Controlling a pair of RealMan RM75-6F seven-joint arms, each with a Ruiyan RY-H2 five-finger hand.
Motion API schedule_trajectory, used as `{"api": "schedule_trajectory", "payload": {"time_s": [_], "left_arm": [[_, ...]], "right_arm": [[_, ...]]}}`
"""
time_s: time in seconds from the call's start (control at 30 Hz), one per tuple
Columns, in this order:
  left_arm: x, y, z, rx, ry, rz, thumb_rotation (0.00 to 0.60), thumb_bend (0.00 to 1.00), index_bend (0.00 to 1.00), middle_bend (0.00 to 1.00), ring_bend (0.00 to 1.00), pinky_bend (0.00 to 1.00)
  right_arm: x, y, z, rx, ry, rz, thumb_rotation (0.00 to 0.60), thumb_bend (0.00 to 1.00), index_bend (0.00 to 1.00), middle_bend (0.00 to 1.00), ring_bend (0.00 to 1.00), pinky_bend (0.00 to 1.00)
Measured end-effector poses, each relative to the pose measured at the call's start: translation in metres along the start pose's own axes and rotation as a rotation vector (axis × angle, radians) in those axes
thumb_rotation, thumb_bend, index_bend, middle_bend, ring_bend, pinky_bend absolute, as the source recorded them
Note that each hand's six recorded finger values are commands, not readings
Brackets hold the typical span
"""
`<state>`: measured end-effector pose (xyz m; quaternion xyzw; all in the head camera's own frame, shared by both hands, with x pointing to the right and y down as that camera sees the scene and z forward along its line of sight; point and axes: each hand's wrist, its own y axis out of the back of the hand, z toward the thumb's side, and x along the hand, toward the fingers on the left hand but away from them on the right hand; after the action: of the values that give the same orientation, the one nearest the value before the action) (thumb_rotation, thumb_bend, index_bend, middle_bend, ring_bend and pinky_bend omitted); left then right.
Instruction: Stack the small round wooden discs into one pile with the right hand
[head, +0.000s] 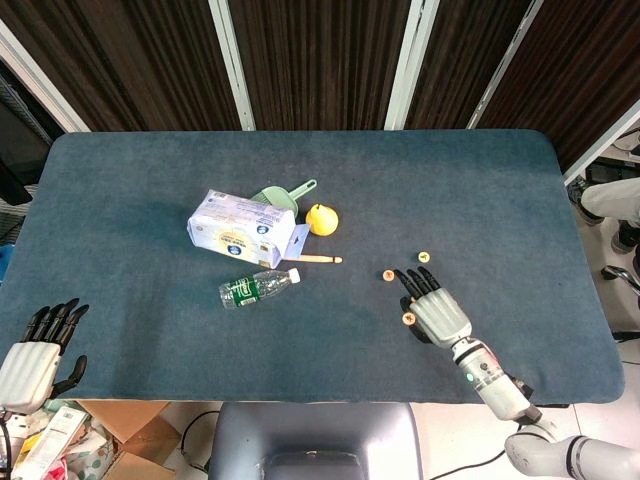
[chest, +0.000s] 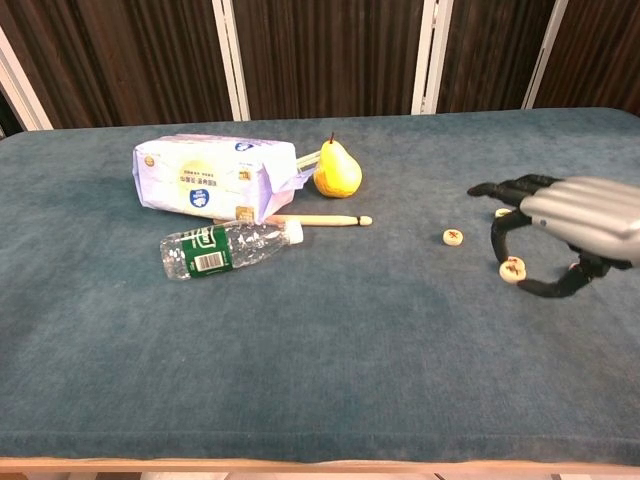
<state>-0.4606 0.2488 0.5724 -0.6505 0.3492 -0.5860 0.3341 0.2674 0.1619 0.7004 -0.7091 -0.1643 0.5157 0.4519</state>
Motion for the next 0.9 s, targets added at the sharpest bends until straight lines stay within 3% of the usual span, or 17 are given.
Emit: {"api": "schedule_trajectory", "payload": {"time_s": [0.43, 0.9], "left_arm": [[-0.001, 0.0, 0.002, -0.004, 0.0, 0.004, 0.6, 0.5, 0.0, 0.0, 0.0, 0.0], [-0.004, 0.001, 0.002, 0.005, 0.003, 0.009, 0.6, 0.5, 0.0, 0.0, 0.0, 0.0]], "right_arm": [[-0.034, -0.013, -0.033, 0.043, -0.126, 0.069, 0.6, 0.47, 0.67, 0.0, 0.0, 0.0], [-0.042, -0.019, -0.03, 0.045, -0.132, 0.075, 0.6, 0.47, 0.66, 0.0, 0.0, 0.0]]}}
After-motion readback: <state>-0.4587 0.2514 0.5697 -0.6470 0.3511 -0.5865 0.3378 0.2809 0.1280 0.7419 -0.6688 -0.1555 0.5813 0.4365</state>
